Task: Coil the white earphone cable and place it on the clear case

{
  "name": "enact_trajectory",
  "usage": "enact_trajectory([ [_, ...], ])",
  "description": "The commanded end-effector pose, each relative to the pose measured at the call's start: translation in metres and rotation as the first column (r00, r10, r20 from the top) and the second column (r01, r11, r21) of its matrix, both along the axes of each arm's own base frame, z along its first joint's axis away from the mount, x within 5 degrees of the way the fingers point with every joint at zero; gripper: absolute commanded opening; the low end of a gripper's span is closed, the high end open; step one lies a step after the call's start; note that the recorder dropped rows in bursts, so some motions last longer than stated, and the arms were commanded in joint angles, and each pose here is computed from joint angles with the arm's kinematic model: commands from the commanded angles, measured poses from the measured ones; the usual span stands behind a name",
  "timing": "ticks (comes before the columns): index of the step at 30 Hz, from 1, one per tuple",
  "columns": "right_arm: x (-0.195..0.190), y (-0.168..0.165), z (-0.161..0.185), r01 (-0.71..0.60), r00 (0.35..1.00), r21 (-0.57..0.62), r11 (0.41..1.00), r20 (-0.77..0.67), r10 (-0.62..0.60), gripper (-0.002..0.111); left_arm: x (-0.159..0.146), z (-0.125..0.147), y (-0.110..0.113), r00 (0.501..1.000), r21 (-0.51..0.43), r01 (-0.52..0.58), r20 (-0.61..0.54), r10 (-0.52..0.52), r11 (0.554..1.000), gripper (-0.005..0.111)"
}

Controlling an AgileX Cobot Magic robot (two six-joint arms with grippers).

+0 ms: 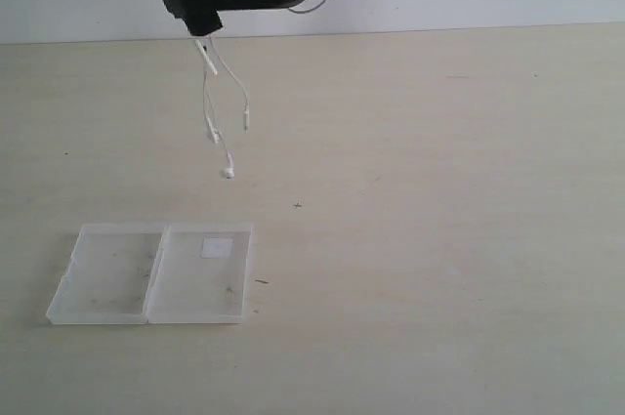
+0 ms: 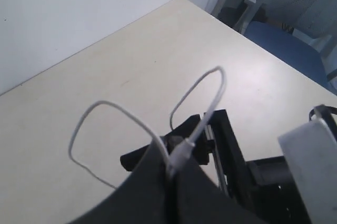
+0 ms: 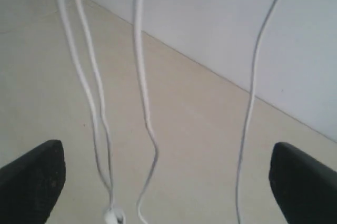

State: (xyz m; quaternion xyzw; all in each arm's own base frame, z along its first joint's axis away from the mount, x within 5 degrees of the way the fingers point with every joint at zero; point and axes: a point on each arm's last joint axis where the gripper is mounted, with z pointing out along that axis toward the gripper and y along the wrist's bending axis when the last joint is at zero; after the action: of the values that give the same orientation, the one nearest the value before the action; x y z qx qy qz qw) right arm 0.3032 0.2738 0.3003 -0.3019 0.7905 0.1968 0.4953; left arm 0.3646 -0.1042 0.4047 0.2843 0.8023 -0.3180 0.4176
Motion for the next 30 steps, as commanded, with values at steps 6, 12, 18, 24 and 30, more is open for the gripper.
enact_trajectory([
  [6,0.0068,0.0047,0.0106,0.085,0.996,0.253,0.964,-0.009,-0.085,0.105,0.0004,0.0056,0.0004,1.0,-0.044,-0.023,-0.001,0.023,0.999,0.0],
  [12,0.0074,0.0052,0.0092,0.083,0.996,0.249,0.965,-0.006,-0.084,0.105,0.0001,0.0069,-0.0005,1.0,-0.064,-0.02,-0.004,0.02,0.998,0.0],
  [18,0.0073,0.0053,0.0071,0.075,0.997,0.221,0.972,-0.002,-0.076,0.102,0.0001,0.0072,-0.0007,1.0,-0.068,-0.02,-0.005,0.02,0.997,0.0],
  [24,0.0073,0.0053,0.0072,0.063,0.997,0.205,0.977,0.018,-0.068,0.09,-0.0001,0.0092,-0.0019,1.0,-0.099,-0.018,-0.007,0.018,0.995,0.0],
  [30,0.0068,0.005,0.0052,0.086,0.996,0.221,0.972,-0.033,-0.081,0.09,-0.0002,0.0097,-0.0021,1.0,-0.106,-0.018,-0.008,0.017,0.994,0.0],
])
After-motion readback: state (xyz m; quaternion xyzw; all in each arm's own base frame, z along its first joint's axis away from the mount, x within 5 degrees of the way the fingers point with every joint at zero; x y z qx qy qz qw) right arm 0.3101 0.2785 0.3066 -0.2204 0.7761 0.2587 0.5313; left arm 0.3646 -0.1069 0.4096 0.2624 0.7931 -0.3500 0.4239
